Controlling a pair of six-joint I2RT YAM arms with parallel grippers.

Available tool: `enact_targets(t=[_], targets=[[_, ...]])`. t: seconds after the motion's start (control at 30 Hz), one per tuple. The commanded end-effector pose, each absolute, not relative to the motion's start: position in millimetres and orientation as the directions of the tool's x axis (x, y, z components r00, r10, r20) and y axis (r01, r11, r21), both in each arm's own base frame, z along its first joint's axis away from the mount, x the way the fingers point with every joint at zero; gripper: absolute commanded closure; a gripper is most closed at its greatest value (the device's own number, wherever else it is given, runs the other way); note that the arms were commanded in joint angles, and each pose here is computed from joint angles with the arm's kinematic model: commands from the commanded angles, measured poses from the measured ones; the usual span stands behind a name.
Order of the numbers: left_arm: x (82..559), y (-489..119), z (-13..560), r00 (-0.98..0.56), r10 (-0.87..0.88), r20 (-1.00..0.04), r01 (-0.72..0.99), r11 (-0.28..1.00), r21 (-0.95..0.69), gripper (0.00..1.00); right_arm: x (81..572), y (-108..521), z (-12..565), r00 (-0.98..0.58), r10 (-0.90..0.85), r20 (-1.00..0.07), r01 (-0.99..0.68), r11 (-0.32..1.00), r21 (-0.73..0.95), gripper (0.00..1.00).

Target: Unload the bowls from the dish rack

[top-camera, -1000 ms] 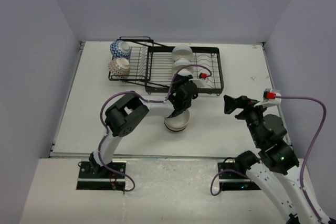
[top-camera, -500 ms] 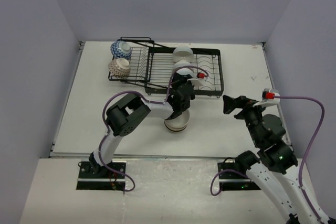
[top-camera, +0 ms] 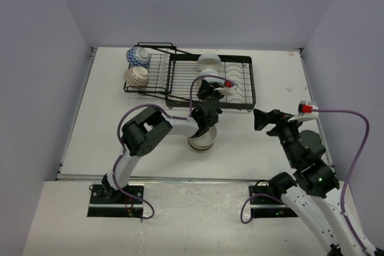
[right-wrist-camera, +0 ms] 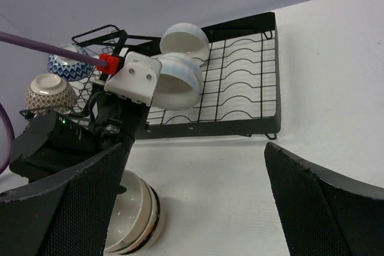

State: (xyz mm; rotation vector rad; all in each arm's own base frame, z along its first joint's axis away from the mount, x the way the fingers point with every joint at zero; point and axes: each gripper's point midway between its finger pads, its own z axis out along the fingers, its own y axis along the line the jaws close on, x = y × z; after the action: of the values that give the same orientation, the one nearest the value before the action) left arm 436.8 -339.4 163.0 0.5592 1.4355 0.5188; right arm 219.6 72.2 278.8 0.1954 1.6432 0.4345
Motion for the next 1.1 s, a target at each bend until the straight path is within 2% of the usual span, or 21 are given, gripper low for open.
enact_targets(t=[0.0, 0.27, 0.5, 0.67, 0.8, 0.97, 1.0, 1.07], targets=[[433.7, -334.5, 227.4, 0.161, 0.441, -0.883, -0.088, 0.898, 0.432, 1.0, 223.8, 76.1, 285.9, -0.103, 0.375, -0.921, -0.149, 0.91, 0.387, 0.01], [427.7, -334.8, 254.8, 0.145, 0.313, -0.938, -0.07, 0.949, 0.306, 1.0, 231.3, 74.8, 276.6, -0.126, 0.374, -0.919, -0.105, 0.916, 0.388, 0.01], [425.6, -345.0, 265.6, 0.112, 0.265, -0.958, -0.016, 0.964, 0.265, 1.0, 239.7, 70.8, 264.8, -0.148, 0.376, -0.915, -0.043, 0.922, 0.385, 0.01], [418.2, -351.3, 281.3, 0.072, 0.203, -0.977, 0.008, 0.979, 0.204, 1.0, 249.4, 80.7, 251.3, -0.216, 0.328, -0.92, -0.047, 0.937, 0.346, 0.01], [406.3, -353.3, 280.5, -0.02, 0.186, -0.982, 0.045, 0.982, 0.185, 1.0, 254.3, 98.4, 246.7, -0.28, 0.27, -0.921, -0.12, 0.942, 0.313, 0.01], [390.5, -356.6, 287.9, -0.127, 0.045, -0.991, 0.11, 0.993, 0.031, 1.0, 263.4, 109.1, 246.6, -0.319, 0.223, -0.921, -0.152, 0.947, 0.282, 0.01], [384.7, -353.3, 277.6, -0.178, 0.082, -0.981, 0.125, 0.99, 0.06, 1.0, 266.9, 111.6, 242.7, -0.336, 0.204, -0.92, -0.154, 0.951, 0.267, 0.02], [377.1, -360.6, 278.6, -0.219, 0.038, -0.975, 0.169, 0.986, 0.0, 1.0, 272.4, 113.9, 250.2, -0.325, 0.186, -0.927, -0.165, 0.954, 0.249, 0.08]])
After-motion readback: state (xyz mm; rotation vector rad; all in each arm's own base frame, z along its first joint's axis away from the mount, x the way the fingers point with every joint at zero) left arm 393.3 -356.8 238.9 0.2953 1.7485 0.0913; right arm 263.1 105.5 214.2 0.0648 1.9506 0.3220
